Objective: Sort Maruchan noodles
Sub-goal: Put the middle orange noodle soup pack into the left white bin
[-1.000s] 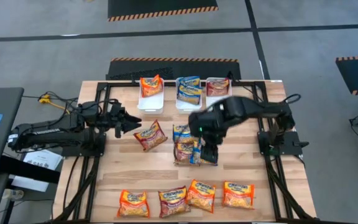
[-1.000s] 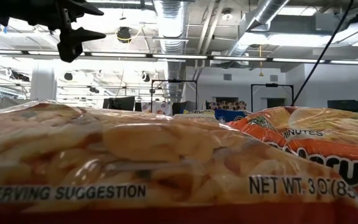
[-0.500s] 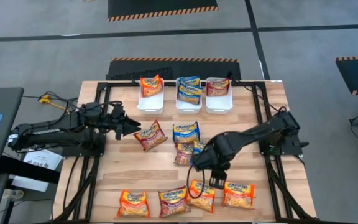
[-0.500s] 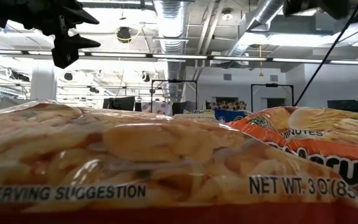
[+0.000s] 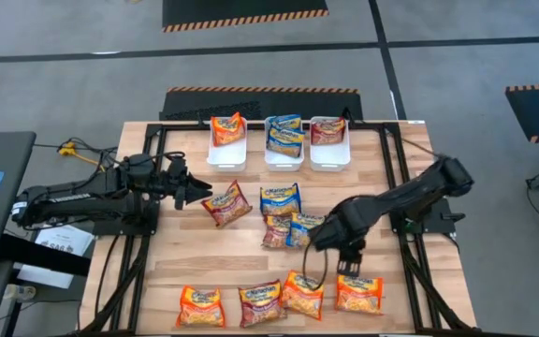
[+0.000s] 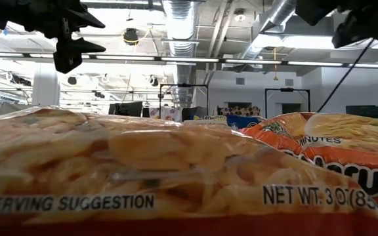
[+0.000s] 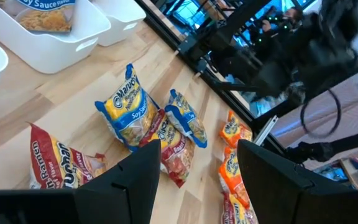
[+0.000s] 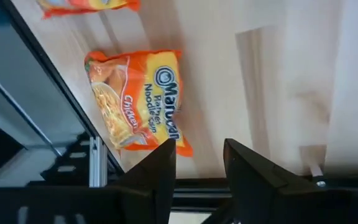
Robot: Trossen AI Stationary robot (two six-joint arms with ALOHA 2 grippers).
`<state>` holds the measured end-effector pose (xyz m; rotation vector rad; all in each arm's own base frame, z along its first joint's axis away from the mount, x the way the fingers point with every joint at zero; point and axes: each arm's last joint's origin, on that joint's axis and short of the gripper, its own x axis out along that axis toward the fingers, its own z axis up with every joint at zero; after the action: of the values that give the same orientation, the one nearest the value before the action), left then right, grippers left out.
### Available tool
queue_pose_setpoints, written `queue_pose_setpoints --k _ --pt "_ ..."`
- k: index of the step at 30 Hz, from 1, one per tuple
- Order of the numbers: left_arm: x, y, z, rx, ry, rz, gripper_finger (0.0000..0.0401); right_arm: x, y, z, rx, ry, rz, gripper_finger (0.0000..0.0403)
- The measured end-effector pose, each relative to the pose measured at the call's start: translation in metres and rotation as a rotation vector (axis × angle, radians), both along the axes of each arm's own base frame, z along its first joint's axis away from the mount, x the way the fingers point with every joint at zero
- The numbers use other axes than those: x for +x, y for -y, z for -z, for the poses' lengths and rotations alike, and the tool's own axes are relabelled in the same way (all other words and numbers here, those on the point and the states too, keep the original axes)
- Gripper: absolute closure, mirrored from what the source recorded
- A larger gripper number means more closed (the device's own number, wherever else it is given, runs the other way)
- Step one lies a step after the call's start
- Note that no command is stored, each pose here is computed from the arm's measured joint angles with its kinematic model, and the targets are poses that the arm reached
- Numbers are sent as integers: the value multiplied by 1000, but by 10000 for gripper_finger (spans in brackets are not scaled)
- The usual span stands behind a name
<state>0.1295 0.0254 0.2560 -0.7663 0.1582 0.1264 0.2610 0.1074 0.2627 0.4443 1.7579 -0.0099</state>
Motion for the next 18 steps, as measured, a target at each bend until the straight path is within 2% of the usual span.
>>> queue_pose_setpoints --k 3,9,14,18 --pt "0 0 0 0 0 -1 202 -14 16 -8 33 100 51 244" --pt "0 0 0 -44 3 -10 202 -28 36 -22 125 393 107 244" --pt "0 0 0 -89 7 -33 202 -30 41 -20 171 599 52 244" --pt "0 -1 0 -111 10 -63 202 -22 39 -11 179 689 -12 244"
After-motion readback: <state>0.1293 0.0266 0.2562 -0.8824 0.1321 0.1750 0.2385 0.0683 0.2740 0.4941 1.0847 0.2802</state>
